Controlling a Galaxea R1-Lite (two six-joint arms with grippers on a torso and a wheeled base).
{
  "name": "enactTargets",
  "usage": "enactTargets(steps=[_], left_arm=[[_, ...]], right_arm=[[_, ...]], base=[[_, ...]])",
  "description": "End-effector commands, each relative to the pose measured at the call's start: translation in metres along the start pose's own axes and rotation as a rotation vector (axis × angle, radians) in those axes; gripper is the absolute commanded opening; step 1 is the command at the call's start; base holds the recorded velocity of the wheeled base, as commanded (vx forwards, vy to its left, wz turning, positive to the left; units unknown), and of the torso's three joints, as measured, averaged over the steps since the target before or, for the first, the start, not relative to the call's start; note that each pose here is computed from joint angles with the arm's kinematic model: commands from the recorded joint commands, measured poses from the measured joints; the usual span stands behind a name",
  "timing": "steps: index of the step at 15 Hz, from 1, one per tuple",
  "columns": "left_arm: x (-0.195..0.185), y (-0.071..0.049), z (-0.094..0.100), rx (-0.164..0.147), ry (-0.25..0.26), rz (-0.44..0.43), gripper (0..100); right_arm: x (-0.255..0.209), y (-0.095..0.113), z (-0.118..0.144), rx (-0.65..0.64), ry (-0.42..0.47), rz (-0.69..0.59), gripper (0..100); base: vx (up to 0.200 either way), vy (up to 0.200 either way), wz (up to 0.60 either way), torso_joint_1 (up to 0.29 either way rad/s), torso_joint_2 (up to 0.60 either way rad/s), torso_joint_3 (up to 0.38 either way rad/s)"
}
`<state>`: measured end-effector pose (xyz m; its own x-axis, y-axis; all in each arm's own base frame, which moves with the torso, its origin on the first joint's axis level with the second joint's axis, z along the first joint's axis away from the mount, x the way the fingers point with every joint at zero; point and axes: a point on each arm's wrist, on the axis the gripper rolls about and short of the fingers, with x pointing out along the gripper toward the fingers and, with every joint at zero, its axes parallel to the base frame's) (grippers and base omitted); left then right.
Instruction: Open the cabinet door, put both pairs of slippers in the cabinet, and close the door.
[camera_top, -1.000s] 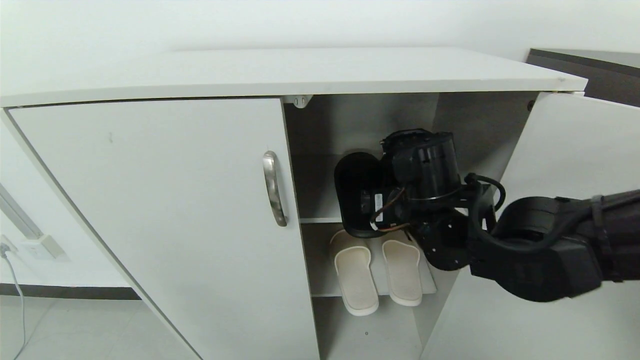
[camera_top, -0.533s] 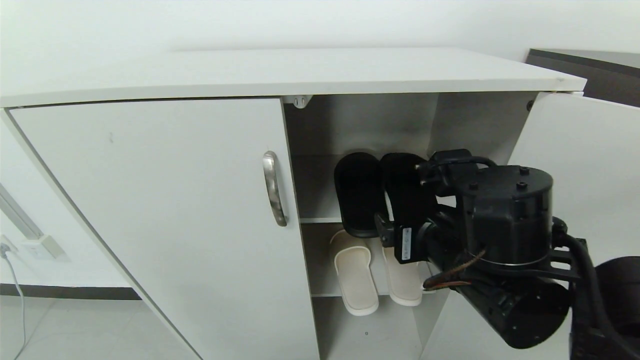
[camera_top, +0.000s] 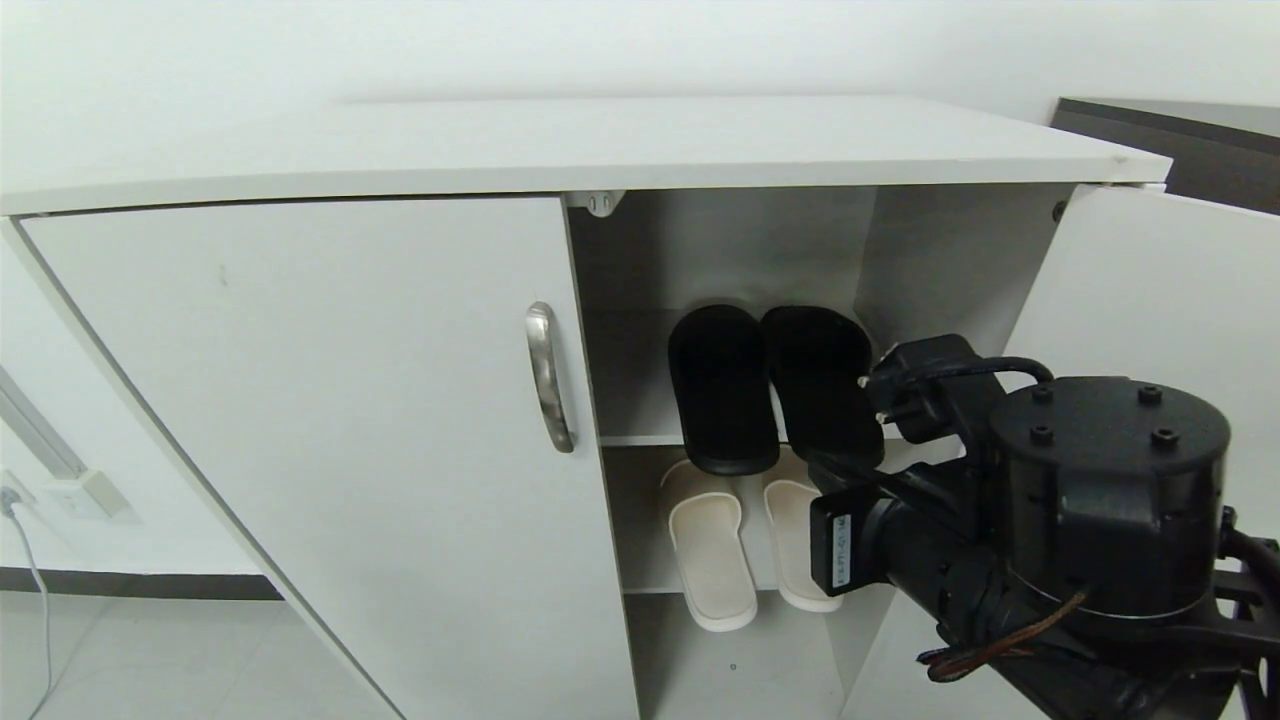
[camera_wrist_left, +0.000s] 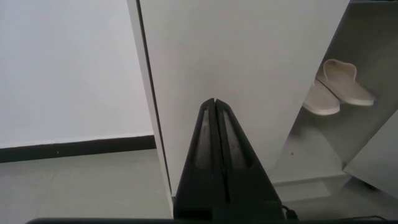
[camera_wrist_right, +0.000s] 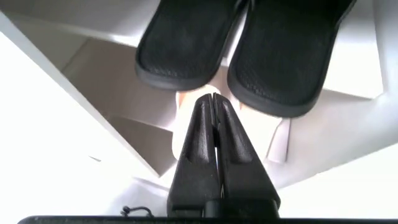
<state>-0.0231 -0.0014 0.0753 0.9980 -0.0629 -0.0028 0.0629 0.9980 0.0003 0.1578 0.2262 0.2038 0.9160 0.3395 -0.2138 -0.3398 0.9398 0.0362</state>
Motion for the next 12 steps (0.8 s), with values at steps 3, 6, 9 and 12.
enactTargets(steps=[3, 6, 9, 12], left_arm=[[0.0001, 0.0, -0.0001, -0.001, 0.002, 0.0, 0], [0.0001, 0.0, -0.0001, -0.001, 0.002, 0.0, 0], [0.0001, 0.0, 0.0001, 0.0, 0.0, 0.0, 0], [0.0001, 0.0, -0.0001, -0.001, 0.002, 0.0, 0]], right_arm=[[0.0025, 0.0026, -0.0056, -0.017, 0.016, 0.0, 0], [0.0034, 0.0028, -0.0077, -0.019, 0.021, 0.0, 0], [0.0062, 0.0045, -0.01, -0.016, 0.018, -0.001, 0], [0.0077, 0.0051, -0.0126, -0.021, 0.023, -0.002, 0]], base=[[0.0, 0.0, 0.0, 0.0, 0.0, 0.0], [0.0, 0.0, 0.0, 0.0, 0.0, 0.0], [-0.2, 0.0, 0.0, 0.006, 0.0, 0.001], [-0.2, 0.0, 0.0, 0.002, 0.0, 0.006]])
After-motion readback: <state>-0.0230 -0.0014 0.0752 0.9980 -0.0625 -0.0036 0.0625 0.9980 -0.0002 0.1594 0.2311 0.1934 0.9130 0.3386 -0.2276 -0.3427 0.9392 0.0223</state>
